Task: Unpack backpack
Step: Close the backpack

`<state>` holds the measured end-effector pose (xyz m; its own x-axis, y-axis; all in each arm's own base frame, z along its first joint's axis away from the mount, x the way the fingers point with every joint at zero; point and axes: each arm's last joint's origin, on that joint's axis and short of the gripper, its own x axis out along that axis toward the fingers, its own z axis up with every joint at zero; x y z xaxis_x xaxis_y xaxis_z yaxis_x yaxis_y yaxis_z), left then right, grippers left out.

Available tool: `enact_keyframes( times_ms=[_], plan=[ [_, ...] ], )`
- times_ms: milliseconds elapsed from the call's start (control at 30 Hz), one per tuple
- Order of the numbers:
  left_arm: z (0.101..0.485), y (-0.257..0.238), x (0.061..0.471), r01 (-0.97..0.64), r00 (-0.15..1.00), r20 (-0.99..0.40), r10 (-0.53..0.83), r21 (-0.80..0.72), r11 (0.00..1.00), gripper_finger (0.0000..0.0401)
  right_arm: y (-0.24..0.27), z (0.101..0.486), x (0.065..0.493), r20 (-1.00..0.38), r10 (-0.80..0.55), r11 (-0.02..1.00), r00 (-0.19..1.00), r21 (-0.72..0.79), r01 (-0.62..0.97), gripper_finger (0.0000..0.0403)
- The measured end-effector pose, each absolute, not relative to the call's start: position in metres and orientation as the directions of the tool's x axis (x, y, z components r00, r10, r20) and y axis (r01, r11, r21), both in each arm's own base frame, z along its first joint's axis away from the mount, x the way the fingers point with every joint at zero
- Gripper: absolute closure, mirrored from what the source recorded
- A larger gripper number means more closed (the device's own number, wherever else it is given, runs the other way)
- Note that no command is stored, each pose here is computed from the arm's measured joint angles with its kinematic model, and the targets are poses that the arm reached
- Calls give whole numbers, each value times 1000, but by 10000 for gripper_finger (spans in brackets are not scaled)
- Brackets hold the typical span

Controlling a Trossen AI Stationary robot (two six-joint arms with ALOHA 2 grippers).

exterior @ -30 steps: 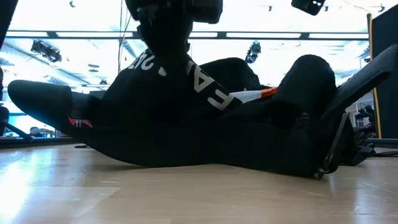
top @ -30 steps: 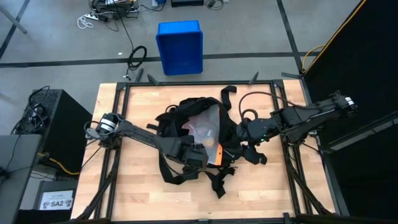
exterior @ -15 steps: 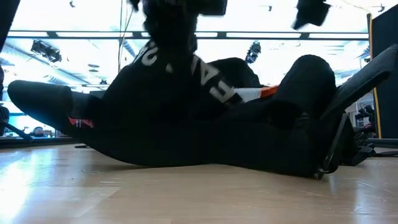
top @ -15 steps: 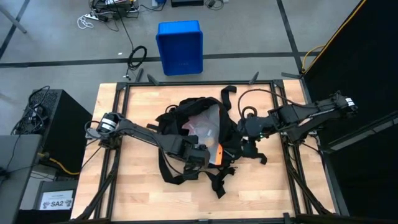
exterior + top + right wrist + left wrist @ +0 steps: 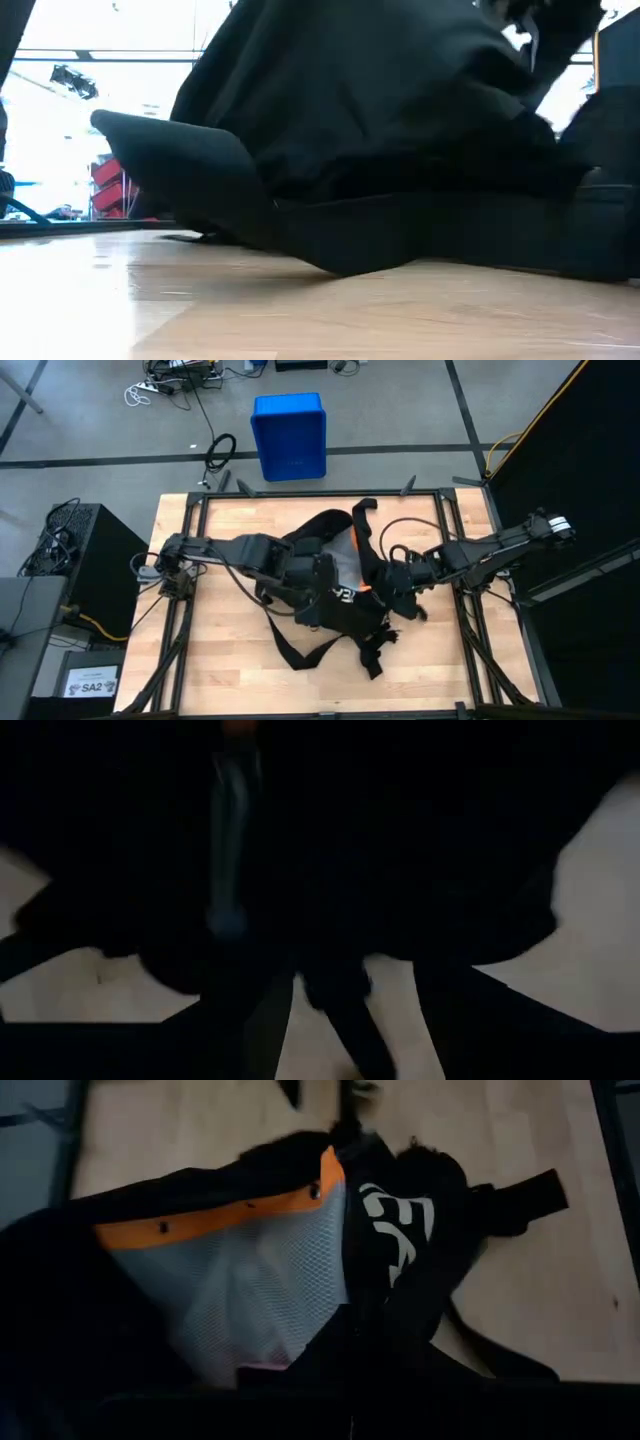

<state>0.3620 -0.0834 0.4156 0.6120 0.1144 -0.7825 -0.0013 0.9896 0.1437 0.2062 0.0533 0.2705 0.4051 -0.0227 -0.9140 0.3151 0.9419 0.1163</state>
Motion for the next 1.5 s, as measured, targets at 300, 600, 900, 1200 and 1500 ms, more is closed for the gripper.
enact_keyframes(
  times_ms=[300,600,900,1200,1500],
  plan=[
    [426,-83,354,-7,608,-789,88,106,994,401,75,243,219,-706,98,917,701,338,213,186],
    [432,-80,355,-35,646,-759,79,74,997,401,90,232,215,-621,3,952,784,243,188,143],
    [436,-78,355,-58,660,-748,69,42,997,401,86,226,209,-654,-86,933,752,213,291,103],
    [443,-76,346,-96,666,-743,68,5,995,401,93,234,192,-720,-20,949,694,204,239,106],
    [445,-78,348,-73,688,-725,29,-29,997,401,83,211,215,-708,-192,926,680,98,364,101]
  ],
)
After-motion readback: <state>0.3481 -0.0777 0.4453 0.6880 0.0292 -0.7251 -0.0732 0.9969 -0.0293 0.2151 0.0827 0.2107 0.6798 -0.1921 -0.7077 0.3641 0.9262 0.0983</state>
